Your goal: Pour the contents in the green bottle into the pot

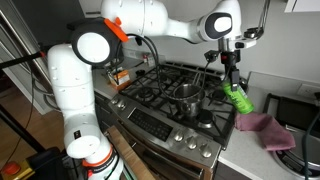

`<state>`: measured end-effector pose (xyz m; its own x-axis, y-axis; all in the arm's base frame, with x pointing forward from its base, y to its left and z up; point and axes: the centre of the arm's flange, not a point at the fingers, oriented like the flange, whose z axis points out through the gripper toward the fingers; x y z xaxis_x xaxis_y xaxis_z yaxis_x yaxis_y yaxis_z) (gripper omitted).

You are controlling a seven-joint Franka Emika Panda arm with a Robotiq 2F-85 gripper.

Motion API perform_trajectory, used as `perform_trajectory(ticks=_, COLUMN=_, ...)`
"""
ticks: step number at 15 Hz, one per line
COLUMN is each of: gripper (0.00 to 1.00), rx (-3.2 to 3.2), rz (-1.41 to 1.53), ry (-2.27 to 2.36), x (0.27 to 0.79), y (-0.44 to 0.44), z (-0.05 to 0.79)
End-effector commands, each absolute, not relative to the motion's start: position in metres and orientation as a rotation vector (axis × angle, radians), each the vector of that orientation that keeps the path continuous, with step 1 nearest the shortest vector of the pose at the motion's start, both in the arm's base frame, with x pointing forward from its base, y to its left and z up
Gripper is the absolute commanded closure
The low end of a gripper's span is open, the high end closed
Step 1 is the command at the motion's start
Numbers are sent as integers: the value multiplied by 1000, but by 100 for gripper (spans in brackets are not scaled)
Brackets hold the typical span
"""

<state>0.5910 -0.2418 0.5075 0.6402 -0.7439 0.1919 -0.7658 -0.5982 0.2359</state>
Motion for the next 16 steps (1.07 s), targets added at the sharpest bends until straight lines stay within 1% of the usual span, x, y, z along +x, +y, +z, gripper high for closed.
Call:
perform_trajectory(ticks=1, gripper=55, rx=2533, rz=147, ry=-1169, x=573, y=-197, z=499)
perform_trajectory(ticks=2, gripper=55, rx=2520, rz=161, ry=-1153, x=573, y=-189, z=498)
perform_trajectory(ticks=3, gripper=30, rx=2550, rz=109, ry=-1168, x=594, y=-207, z=500)
perform_trajectory(ticks=5, gripper=30, rx=2542, rz=122, ry=-1149, x=593, y=-193, z=498)
perform_trajectory(ticks=10, gripper=30, rx=2541, rz=128, ry=-1151, x=589, y=-193, z=499)
perform_trajectory(ticks=11, gripper=55, rx=2541, rz=128, ry=-1150, x=589, y=-193, z=499)
perform_trajectory(ticks=16, gripper=55, rx=2477, rz=205, ry=-1103, x=580, y=-163, z=499)
